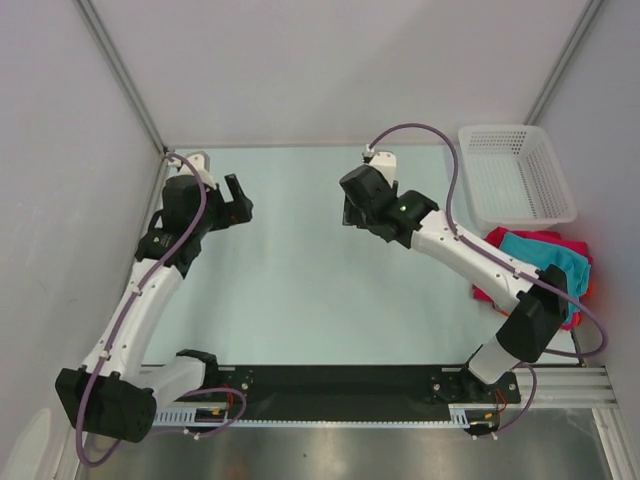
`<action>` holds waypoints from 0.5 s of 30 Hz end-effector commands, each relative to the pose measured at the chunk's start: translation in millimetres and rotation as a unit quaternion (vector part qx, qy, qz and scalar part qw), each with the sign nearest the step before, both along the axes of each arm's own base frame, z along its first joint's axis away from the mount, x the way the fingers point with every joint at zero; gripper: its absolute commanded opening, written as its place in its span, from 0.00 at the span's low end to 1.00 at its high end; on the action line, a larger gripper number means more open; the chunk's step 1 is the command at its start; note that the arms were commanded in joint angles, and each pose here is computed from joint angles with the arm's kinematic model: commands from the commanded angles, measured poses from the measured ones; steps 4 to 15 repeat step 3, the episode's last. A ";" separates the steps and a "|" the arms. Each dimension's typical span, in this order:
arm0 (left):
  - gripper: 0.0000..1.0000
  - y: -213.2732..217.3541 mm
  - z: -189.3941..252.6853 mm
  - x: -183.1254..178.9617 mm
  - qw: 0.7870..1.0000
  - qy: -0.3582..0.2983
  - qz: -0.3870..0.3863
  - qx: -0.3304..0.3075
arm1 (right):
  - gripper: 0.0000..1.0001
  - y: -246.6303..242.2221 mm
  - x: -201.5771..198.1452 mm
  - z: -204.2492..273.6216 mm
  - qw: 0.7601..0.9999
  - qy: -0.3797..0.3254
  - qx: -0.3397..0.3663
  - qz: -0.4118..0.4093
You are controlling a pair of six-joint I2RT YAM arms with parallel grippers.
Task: Fold and stack the t-shirts
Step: Smooth out wrinkles on the folded tshirt
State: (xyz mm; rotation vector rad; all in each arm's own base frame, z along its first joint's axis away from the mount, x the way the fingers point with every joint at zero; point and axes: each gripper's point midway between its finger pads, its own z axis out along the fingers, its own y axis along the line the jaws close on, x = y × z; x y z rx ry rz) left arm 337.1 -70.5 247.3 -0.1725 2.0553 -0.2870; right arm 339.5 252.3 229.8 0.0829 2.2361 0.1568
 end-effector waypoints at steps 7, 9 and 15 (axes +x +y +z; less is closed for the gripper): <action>0.99 -4.5 10.6 4.0 1.000 -0.024 -0.010 -0.009 | 0.63 -9.0 2.6 22.1 0.999 -0.032 0.020 -0.020; 0.99 -4.5 10.6 4.0 1.000 -0.024 -0.010 -0.009 | 0.63 -9.0 2.6 22.1 0.999 -0.032 0.020 -0.020; 0.99 -4.5 10.6 4.0 1.000 -0.024 -0.010 -0.009 | 0.63 -9.0 2.6 22.1 0.999 -0.032 0.020 -0.020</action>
